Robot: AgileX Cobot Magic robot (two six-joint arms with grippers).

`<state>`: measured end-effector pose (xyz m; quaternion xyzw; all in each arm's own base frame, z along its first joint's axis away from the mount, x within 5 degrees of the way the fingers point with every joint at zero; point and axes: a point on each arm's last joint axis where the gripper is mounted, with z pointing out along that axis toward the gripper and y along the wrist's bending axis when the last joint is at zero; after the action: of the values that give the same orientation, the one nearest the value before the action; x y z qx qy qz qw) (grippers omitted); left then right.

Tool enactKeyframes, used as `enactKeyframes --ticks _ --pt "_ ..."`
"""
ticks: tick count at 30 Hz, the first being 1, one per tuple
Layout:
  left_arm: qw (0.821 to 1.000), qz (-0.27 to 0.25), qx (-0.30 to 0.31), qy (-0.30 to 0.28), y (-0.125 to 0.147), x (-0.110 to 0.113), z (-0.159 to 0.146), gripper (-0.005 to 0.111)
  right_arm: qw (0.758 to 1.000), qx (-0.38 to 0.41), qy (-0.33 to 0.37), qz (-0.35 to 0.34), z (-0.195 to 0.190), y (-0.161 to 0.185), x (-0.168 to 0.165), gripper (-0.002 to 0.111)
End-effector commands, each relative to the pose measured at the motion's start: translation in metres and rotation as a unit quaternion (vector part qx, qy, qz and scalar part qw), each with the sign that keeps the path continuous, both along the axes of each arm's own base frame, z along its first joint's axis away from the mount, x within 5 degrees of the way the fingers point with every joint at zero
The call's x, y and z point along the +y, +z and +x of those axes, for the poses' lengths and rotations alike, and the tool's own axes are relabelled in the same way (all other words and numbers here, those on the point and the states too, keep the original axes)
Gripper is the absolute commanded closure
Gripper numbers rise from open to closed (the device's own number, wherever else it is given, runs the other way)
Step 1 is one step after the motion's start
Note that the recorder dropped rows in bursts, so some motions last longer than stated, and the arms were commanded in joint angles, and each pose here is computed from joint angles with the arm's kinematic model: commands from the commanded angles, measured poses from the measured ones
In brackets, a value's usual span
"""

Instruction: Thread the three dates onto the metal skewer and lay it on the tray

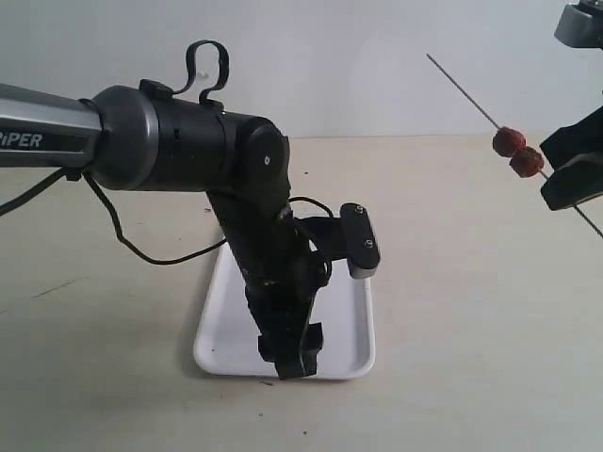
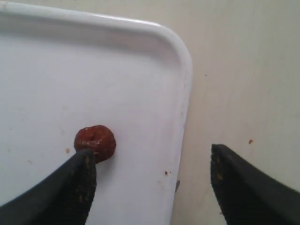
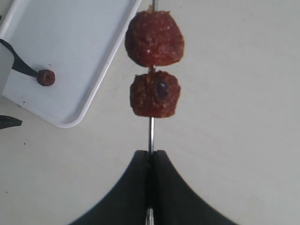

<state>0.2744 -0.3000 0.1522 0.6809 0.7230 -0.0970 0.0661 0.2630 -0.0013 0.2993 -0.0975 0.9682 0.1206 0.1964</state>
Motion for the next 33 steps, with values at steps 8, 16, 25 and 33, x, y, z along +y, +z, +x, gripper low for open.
enactKeyframes --ticks 8,16,25,33 --pt "0.996 -0.040 -0.082 0.007 0.001 -0.007 0.015 0.040 1.000 -0.012 -0.001 -0.006 0.000 0.001 -0.002 0.108" --pt "0.996 -0.034 -0.084 0.024 -0.001 0.004 0.025 0.040 1.000 -0.013 -0.002 -0.006 0.000 0.001 -0.002 0.108" --pt "0.996 -0.029 -0.072 0.033 -0.009 0.006 0.027 0.040 1.000 -0.021 -0.005 -0.008 0.001 0.002 -0.002 0.108" --pt "0.998 -0.016 -0.058 0.032 -0.024 0.006 0.027 0.040 1.000 -0.021 -0.005 -0.008 0.001 0.002 -0.002 0.108"
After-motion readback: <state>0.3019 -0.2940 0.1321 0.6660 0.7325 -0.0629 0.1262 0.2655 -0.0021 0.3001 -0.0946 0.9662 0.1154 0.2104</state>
